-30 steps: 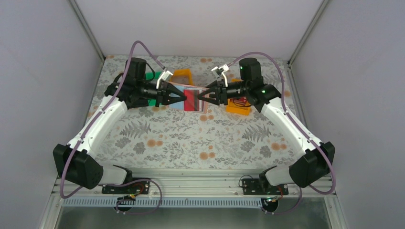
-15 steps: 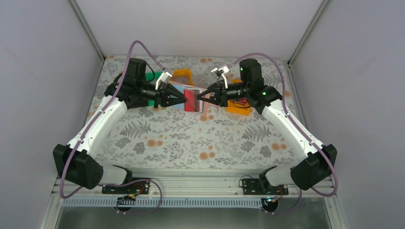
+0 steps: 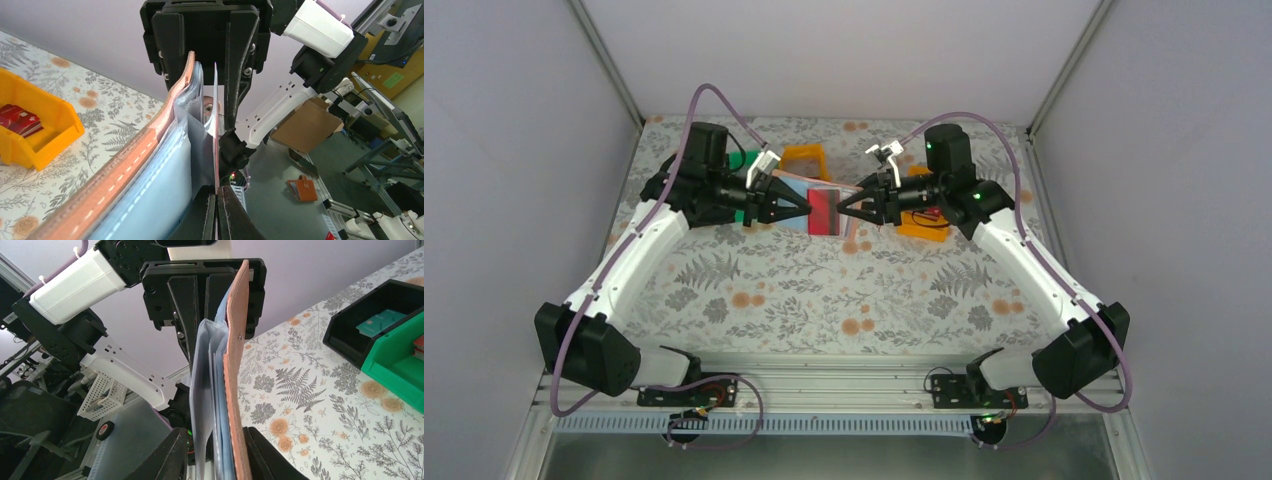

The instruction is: Take the credit cards out of the card holder

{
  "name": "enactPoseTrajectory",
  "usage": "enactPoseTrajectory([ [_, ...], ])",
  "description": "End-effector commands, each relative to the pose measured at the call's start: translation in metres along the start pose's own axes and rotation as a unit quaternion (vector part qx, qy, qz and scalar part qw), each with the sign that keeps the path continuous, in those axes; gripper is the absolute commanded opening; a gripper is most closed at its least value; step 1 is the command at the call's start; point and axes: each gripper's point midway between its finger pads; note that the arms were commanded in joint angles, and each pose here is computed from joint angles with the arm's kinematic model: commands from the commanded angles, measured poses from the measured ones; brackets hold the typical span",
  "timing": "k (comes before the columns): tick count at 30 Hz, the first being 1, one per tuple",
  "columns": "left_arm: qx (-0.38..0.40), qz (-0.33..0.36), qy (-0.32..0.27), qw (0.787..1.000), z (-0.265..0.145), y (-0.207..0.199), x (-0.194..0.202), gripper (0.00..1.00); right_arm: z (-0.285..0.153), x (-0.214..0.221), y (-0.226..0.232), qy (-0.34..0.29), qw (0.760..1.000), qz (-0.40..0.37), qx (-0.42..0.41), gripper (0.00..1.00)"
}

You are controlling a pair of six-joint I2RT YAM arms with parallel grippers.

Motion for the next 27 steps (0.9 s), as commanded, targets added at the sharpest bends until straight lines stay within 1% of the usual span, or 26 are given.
enactPoseTrajectory([
  [1, 0.006, 0.027, -0.01, 1.0, -0.0059, -0.0103, -0.0087, 0.02, -0.003, -0.0005, 0.0085, -0.001, 1.0, -0.011, -0.003, 0.27],
  [4, 0.004, 0.024, -0.011, 1.0, -0.0067, -0.0084, -0.0083, 0.02, -0.0037, 0.0019, 0.0094, 0.0, 1.0, -0.01, -0.004, 0.16],
  [6, 0.004, 0.024, -0.011, 1.0, -0.0066, -0.0086, -0.0083, 0.02, -0.004, 0.0014, 0.009, -0.001, 1.0, -0.012, -0.001, 0.06],
  [7, 0.003, 0.024, -0.011, 1.0, -0.0068, -0.0083, -0.0081, 0.02, -0.0046, 0.0008, 0.0087, -0.002, 1.0, -0.013, 0.002, 0.04],
  [11, 0.006, 0.025, -0.012, 1.0, -0.0077, -0.0096, -0.0077, 0.03, -0.0082, 0.0006, 0.01, -0.006, 1.0, -0.02, 0.012, 0.04],
  [13, 0.006, 0.024, -0.013, 1.0, -0.0078, -0.01, -0.0076, 0.13, -0.0099, 0.0001, 0.0115, -0.007, 1.0, -0.022, 0.01, 0.04],
  [14, 0.006, 0.023, -0.013, 1.0, -0.0078, -0.0099, -0.0076, 0.16, -0.0096, 0.0003, 0.0121, -0.005, 1.0, -0.021, 0.006, 0.04],
  [15, 0.004, 0.022, -0.013, 1.0, -0.0079, -0.0086, -0.0079, 0.16, -0.0092, 0.0006, 0.0125, -0.004, 1.0, -0.019, 0.002, 0.04],
  [17, 0.004, 0.019, -0.014, 1.0, -0.0078, -0.0078, -0.009, 0.16, -0.0084, 0.0007, 0.0139, -0.001, 1.0, -0.018, -0.005, 0.04],
  [20, 0.003, 0.015, -0.015, 1.0, -0.007, -0.0061, -0.0102, 0.12, -0.0088, 0.0008, 0.0143, -0.003, 1.0, -0.02, -0.004, 0.04],
  [23, -0.002, 0.013, -0.013, 1.0, -0.0054, -0.0028, -0.011, 0.17, -0.009, 0.0001, 0.0152, -0.004, 1.0, -0.02, -0.005, 0.04],
  [25, -0.004, 0.011, -0.012, 1.0, -0.0043, -0.0013, -0.011, 0.18, -0.0091, 0.0, 0.0151, -0.003, 1.0, -0.019, -0.006, 0.04],
  [26, -0.004, 0.011, -0.013, 1.0, -0.0043, -0.0014, -0.0115, 0.16, -0.009, 0.0002, 0.0149, -0.003, 1.0, -0.019, -0.006, 0.04],
  [27, -0.004, 0.012, -0.012, 1.0, -0.0039, -0.0011, -0.0113, 0.1, -0.0088, 0.0003, 0.015, -0.003, 1.0, -0.019, -0.007, 0.04],
])
Point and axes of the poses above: each gripper's point midway between its finger pads, its own z axis out along the fingers, its own y axis along the line the jaws close on, x = y × z, and after that the axes turned 7 degrees about z, right-handed
